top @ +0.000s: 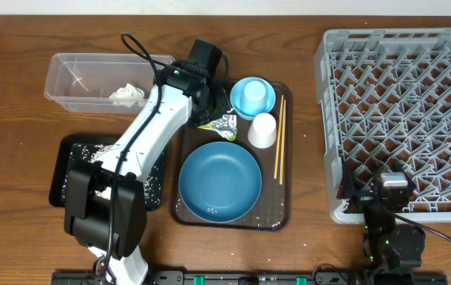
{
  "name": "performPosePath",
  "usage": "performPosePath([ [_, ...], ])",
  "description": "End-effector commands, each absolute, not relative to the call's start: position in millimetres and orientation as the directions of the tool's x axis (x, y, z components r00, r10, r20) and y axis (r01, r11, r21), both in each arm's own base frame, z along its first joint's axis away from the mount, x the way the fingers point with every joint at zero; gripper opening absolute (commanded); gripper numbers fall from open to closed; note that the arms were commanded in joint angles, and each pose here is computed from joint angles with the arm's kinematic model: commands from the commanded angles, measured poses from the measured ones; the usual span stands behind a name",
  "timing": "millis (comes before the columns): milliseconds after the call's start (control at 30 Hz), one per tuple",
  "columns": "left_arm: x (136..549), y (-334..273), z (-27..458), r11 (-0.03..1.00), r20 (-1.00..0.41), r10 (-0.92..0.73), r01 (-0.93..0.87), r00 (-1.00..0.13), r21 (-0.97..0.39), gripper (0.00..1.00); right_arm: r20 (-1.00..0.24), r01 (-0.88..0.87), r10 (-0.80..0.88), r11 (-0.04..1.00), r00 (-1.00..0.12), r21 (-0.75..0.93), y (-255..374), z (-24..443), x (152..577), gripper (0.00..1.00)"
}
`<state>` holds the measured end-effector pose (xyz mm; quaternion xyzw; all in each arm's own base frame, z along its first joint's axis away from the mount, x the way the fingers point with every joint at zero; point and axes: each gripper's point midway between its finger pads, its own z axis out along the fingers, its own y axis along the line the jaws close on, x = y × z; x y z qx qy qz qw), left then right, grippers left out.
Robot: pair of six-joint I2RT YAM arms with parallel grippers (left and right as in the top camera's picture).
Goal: Sort waste into correct bins and load items into the dishwasher rack
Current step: 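Move the left gripper back to the foil and green snack wrapper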
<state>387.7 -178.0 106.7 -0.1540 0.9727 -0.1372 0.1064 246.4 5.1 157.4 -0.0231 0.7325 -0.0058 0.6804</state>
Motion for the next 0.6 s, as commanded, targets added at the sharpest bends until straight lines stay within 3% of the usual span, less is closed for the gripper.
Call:
performPosePath([
  [0, 380.8, -179.7, 104.6, 0.911, -0.122, -0.332, -0.284, -0.935, -0.3, 0.44, -0.996, -0.022, -0.039, 0.999, -0.075, -0.037, 3.8, 156.3, 246.2, 0.99],
  [67, 369.9, -181.6, 100.9, 0.9, -0.067, -0.356, -0.322, -0.932, -0.294, 0.57, -0.996, -0.022, -0.039, 0.999, -0.075, -0.037, 3.8, 156.4, 246.2, 0.99],
  [133, 364.5, -182.7, 96.5, 0.896, -0.05, -0.37, -0.342, -0.928, -0.282, 0.61, -0.996, -0.022, -0.039, 0.999, -0.075, -0.037, 3.8, 156.4, 246.2, 0.99],
  [567, 370.0, -188.4, 50.2, 0.852, 0.015, -0.479, -0.469, -0.878, -0.231, 0.62, -0.996, -0.022, -0.039, 0.999, -0.075, -0.037, 3.8, 156.4, 246.2, 0.99],
])
